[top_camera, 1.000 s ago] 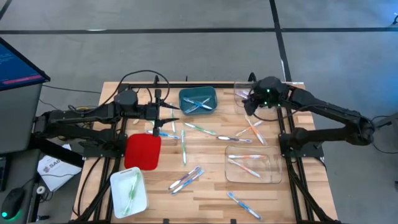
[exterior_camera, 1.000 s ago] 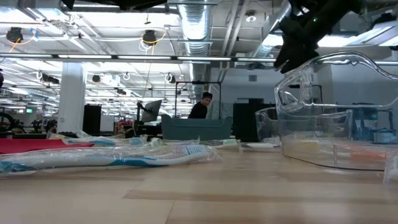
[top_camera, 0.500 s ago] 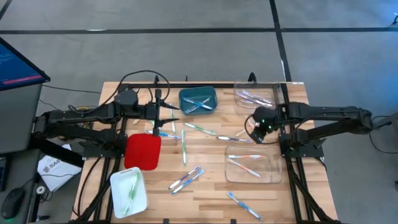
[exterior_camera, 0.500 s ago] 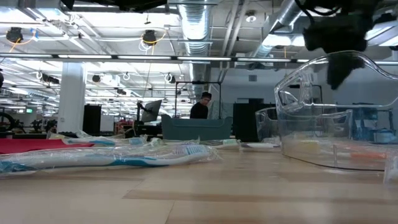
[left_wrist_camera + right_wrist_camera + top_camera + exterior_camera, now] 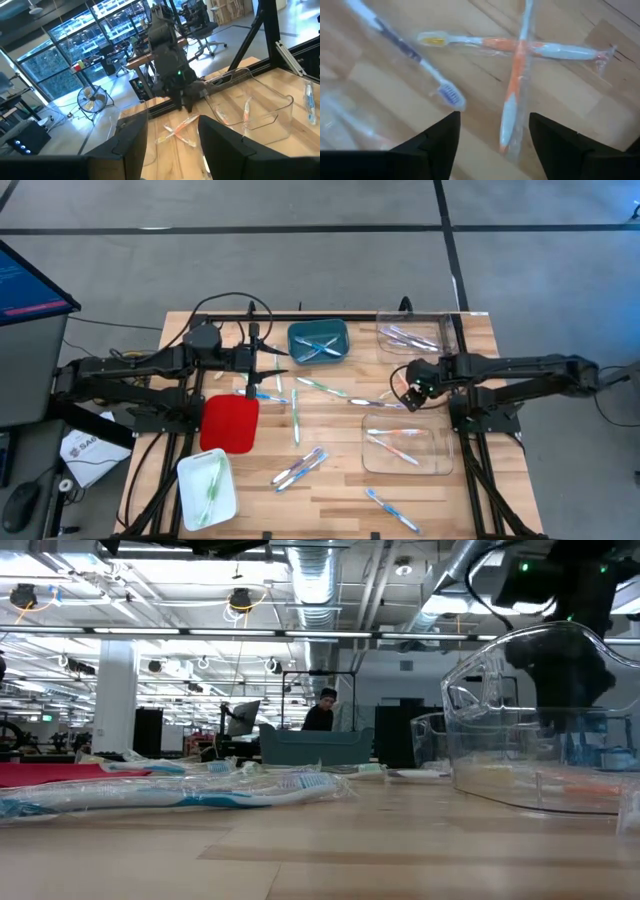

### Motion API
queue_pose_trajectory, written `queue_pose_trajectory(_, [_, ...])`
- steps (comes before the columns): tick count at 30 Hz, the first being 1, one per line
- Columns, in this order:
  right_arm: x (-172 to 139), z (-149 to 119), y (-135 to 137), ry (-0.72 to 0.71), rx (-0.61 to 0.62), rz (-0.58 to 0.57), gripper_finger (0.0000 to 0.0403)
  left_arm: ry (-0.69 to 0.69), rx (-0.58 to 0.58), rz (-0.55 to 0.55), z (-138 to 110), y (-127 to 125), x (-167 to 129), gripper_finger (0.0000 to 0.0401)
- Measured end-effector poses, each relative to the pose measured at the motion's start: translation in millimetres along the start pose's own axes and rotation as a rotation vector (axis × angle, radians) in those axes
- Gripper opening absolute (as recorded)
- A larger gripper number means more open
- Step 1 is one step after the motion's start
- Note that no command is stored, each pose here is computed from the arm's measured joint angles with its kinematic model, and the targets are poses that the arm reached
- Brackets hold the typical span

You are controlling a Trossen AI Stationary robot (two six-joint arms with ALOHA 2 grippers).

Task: Pick & Place Toothbrushes
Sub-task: Put the orange toothbrush into the bottom transparent bin

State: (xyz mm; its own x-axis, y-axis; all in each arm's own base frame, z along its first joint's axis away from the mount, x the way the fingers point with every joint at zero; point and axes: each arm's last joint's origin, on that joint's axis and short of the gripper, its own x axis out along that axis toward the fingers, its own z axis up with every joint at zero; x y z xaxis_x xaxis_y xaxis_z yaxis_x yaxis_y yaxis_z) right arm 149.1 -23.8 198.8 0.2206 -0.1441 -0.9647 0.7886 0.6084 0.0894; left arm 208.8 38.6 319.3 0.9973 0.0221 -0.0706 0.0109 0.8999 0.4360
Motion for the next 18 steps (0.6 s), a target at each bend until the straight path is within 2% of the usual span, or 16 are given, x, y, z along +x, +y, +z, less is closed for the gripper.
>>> queue_pose_trajectory(5, [13,1,-9,-0.004,0.019,-0.013,0.0245,0.0,0.0,0.0,0,0,0,0.0173])
queue_pose_trajectory(18, [43,-6,-24,-0.005,0.039,-0.034,0.0245,0.0,0.0,0.0,0,0,0,0.0173])
